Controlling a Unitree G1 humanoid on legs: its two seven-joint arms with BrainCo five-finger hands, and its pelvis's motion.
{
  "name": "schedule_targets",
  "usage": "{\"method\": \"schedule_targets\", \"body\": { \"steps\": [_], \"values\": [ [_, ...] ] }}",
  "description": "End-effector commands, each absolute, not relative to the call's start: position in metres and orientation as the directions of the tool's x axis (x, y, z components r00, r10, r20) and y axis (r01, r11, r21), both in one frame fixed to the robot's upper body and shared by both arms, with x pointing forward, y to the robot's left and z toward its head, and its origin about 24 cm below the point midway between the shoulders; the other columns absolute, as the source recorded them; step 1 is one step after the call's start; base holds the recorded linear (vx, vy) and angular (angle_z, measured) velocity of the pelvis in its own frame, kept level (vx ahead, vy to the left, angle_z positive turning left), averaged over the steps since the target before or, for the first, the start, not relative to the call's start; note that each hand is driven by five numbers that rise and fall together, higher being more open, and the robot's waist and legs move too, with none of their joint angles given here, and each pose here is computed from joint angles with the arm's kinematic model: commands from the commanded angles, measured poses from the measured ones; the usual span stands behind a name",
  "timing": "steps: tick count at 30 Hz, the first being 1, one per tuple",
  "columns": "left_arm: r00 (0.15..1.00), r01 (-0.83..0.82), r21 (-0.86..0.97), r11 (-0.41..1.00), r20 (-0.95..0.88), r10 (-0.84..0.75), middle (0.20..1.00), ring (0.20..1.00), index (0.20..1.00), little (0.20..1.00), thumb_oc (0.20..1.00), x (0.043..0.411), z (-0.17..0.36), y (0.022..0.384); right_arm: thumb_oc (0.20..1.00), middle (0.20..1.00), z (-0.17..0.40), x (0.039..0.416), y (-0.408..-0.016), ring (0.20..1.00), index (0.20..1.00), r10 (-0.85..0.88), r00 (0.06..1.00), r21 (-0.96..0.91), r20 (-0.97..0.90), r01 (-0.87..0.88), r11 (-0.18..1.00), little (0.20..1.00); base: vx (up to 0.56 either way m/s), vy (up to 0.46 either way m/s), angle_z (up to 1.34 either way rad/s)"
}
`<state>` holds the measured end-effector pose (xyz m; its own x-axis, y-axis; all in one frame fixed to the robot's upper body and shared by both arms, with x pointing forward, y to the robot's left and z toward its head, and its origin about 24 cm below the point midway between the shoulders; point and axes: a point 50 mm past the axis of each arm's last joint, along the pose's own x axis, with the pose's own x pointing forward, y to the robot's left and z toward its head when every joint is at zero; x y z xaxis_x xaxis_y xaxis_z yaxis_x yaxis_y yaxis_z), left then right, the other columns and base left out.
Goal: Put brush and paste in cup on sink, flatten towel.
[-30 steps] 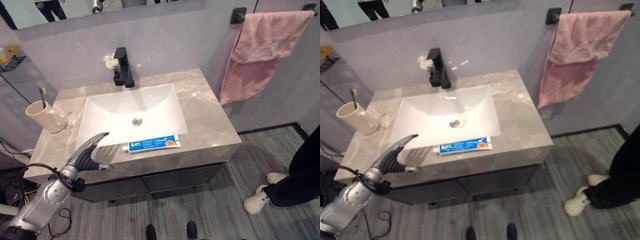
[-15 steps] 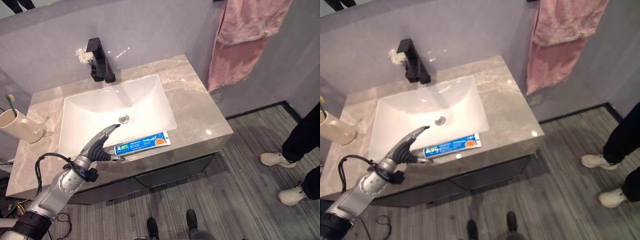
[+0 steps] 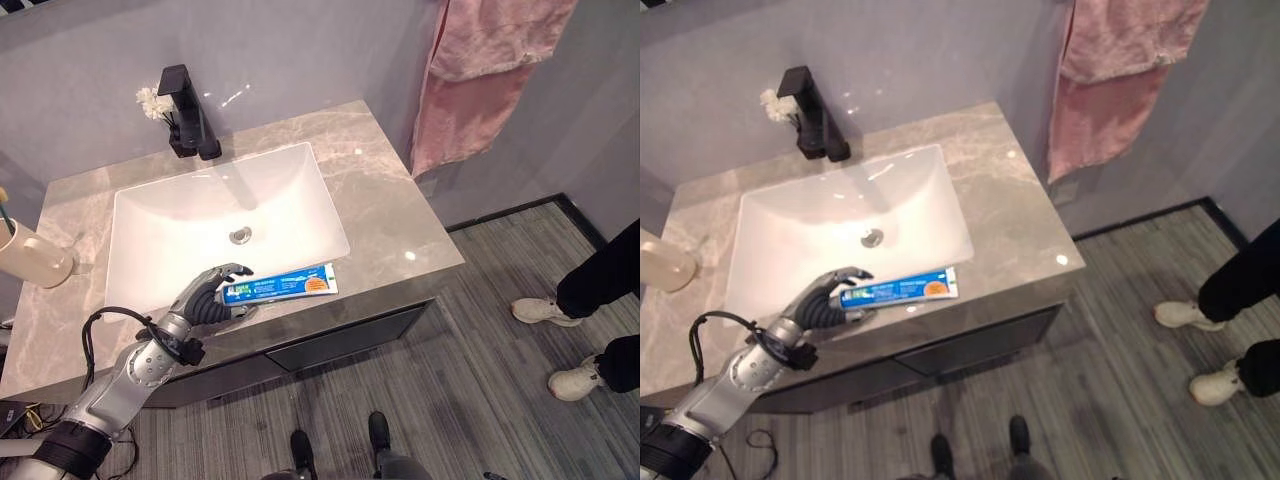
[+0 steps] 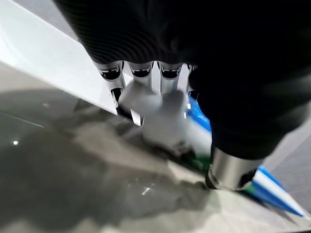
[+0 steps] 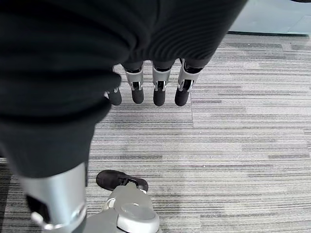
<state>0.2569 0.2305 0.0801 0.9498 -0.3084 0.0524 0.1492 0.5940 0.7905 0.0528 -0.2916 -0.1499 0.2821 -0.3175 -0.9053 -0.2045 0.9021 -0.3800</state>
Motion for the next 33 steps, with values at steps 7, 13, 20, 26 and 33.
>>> {"method": "schedule_targets", "body": {
  "steps": [7, 13, 20, 26, 33],
  "values": [
    [0.934, 0.095, 0.823, 0.561, 0.122, -0.336, 0.507, 0.507, 0.507, 0.507, 0.507, 0.268, 0.096, 0.229, 1.0, 1.0, -0.15, 0.055, -0.289, 1.0, 1.0, -0.325, 0.304, -0.401, -0.896, -0.235, 0.885, 1.0, 0.0, 0.0, 0.0],
    [0.891, 0.108, 0.904, 0.414, 0.096, -0.444, 0.2, 0.2, 0.2, 0.2, 0.2, 0.269, 0.101, 0.218, 1.0, 1.0, -0.15, 0.055, -0.289, 1.0, 1.0, -0.332, 0.312, -0.41, -0.89, -0.23, 0.883, 1.0, 0.0, 0.0, 0.0],
    [0.877, 0.06, 0.942, 0.33, 0.108, -0.468, 0.2, 0.2, 0.2, 0.2, 0.2, 0.27, 0.103, 0.217, 1.0, 1.0, -0.152, 0.046, -0.289, 1.0, 1.0, -0.358, 0.287, -0.414, -0.889, -0.169, 0.894, 1.0, 0.01, -0.003, 0.0],
    [0.882, -0.104, 0.941, 0.322, 0.237, -0.407, 0.2, 0.2, 0.2, 0.2, 0.2, 0.275, 0.118, 0.226, 1.0, 1.0, -0.148, 0.038, -0.299, 1.0, 1.0, -0.444, 0.253, -0.43, -0.859, 0.114, 0.896, 1.0, 0.06, -0.014, -0.01],
    [0.853, -0.274, 0.915, 0.295, 0.373, -0.364, 0.2, 0.2, 0.2, 0.2, 0.2, 0.277, 0.142, 0.235, 1.0, 1.0, -0.14, 0.04, -0.317, 1.0, 1.0, -0.521, 0.249, -0.425, -0.816, 0.353, 0.834, 1.0, 0.01, -0.004, 0.01]
  ]
}}
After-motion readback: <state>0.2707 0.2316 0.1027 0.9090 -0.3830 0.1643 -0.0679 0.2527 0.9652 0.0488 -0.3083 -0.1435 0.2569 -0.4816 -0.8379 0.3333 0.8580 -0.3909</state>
